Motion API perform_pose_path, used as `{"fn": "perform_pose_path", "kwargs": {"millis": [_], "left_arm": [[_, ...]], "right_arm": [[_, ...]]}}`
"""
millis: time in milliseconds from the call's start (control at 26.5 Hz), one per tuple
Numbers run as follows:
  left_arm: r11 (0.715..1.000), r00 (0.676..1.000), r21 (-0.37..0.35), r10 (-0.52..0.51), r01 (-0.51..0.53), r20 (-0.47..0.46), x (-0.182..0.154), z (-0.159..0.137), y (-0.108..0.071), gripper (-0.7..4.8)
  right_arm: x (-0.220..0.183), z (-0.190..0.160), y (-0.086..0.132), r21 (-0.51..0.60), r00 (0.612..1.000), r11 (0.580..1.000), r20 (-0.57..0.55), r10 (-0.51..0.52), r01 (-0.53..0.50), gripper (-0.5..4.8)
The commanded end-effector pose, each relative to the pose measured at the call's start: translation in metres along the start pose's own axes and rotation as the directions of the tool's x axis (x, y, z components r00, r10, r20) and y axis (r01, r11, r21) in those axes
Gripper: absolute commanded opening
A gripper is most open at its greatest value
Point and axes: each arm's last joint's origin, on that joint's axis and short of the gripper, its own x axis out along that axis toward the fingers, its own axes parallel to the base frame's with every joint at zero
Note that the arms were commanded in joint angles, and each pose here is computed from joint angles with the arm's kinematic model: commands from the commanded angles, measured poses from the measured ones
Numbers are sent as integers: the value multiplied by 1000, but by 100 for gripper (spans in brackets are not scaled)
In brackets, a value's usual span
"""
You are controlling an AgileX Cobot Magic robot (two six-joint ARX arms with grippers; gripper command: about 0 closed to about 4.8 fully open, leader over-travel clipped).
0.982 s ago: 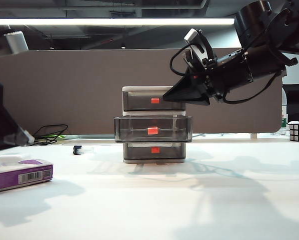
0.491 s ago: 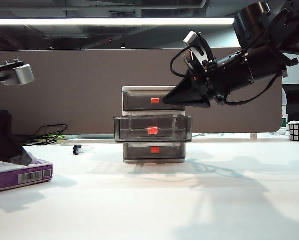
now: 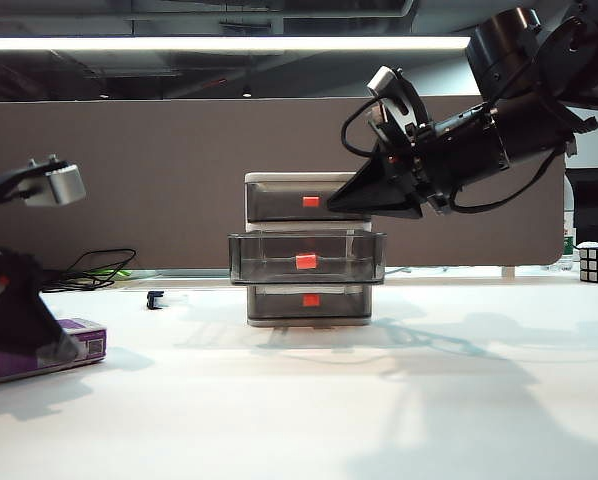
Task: Open the second layer of the drawer on the table, pick up a pack of napkins on the table and put it in, and finally close the drawer.
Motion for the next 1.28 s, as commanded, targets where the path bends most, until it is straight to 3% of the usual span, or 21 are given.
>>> {"fn": "perform_pose_path", "kwargs": {"millis": [38,264,529,717,944,1284], "left_arm": [[1000,1000,1,-2,2,9,1,2,1,398],[1000,1000,2,-1,1,7,1,1,1,393],[1000,1000,2,-1,1,9,1,2,1,238],[1000,999,11,11,-12,34,1,4,2,237],[1000,994,-9,-12,13,106,-2,27,9,238],[988,966,145,-82,47,245,-8,98,-2,242]], "right_arm": [[0,3,1,-8,1000,1000,8,10,-10,-5],[0,3,1,-8,1000,1000,8,10,-10,-5],[0,3,1,-7,1000,1000,8,10,-10,-5],[0,3,1,-7,1000,1000,8,10,-10,-5],[0,3,1,-7,1000,1000,8,11,-11,-5],[0,3,1,-7,1000,1000,8,10,-10,-5]]}}
